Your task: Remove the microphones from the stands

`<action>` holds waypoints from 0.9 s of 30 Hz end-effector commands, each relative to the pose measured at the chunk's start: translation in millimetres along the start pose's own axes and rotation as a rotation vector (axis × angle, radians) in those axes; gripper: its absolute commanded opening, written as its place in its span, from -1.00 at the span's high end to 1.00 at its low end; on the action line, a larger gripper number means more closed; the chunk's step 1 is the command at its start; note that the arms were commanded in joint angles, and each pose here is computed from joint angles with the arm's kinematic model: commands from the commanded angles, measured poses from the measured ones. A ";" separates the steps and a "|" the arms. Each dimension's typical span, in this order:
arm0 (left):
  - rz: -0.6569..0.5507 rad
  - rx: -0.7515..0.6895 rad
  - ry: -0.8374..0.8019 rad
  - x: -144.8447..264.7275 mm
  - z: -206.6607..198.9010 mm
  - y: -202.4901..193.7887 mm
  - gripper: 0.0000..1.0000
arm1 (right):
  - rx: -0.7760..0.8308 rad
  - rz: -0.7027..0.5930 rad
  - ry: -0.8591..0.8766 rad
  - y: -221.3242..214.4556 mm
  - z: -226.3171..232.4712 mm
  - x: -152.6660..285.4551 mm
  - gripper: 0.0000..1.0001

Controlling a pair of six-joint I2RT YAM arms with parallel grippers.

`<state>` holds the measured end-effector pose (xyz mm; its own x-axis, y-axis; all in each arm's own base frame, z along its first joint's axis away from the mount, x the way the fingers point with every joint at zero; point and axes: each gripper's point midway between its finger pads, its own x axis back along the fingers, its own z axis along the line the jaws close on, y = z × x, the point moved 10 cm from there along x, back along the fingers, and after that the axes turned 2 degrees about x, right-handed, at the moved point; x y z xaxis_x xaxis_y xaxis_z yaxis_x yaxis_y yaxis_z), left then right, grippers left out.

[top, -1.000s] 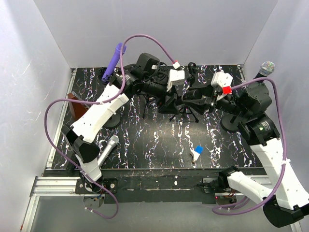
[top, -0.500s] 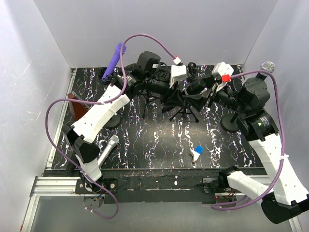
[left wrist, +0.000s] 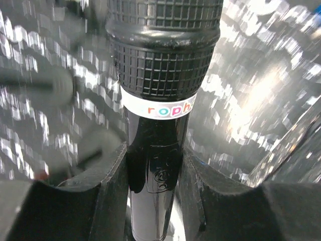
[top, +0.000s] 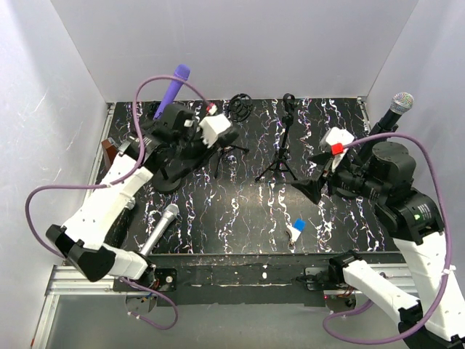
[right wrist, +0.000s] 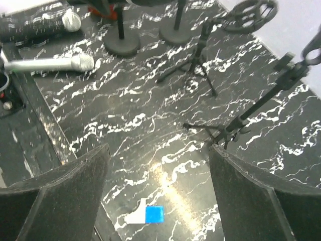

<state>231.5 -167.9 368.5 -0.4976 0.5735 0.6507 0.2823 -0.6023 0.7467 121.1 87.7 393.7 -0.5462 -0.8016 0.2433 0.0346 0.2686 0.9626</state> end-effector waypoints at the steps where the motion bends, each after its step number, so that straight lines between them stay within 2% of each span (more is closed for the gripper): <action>1: 0.380 0.080 0.210 23.3 11.0 -78.8 1.00 | 0.019 0.103 0.095 -25.3 -2.1 -17.1 -0.71; 4: 0.531 0.087 0.294 28.8 20.9 -121.4 1.00 | -0.022 0.049 0.148 -25.0 -3.3 -32.7 -0.71; 8: 0.622 -0.006 0.283 43.0 15.8 -159.1 1.00 | -0.038 -0.011 0.162 -26.5 -3.1 -40.6 -0.71; 11: 0.691 0.075 0.315 52.4 16.0 -176.6 1.00 | -0.022 -0.077 0.177 -22.8 -0.6 -40.3 -0.73; 15: 0.802 0.126 0.346 45.8 15.2 -210.2 1.00 | -0.005 -0.096 0.235 -22.2 2.2 -41.9 -0.74; 21: 0.822 0.282 0.423 32.6 18.3 -244.5 1.00 | -0.188 -0.047 0.177 -25.0 -2.2 -53.4 -0.68; 27: 0.762 0.416 0.603 11.4 42.6 -269.0 1.00 | -0.126 -0.008 0.022 -31.8 -14.2 -51.1 -0.69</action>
<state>159.9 17.6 190.2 -0.2294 -0.2778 0.9328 0.8751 -0.4785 0.0727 154.4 117.9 342.7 -0.4231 -0.8680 0.2599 0.1842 0.1985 0.9626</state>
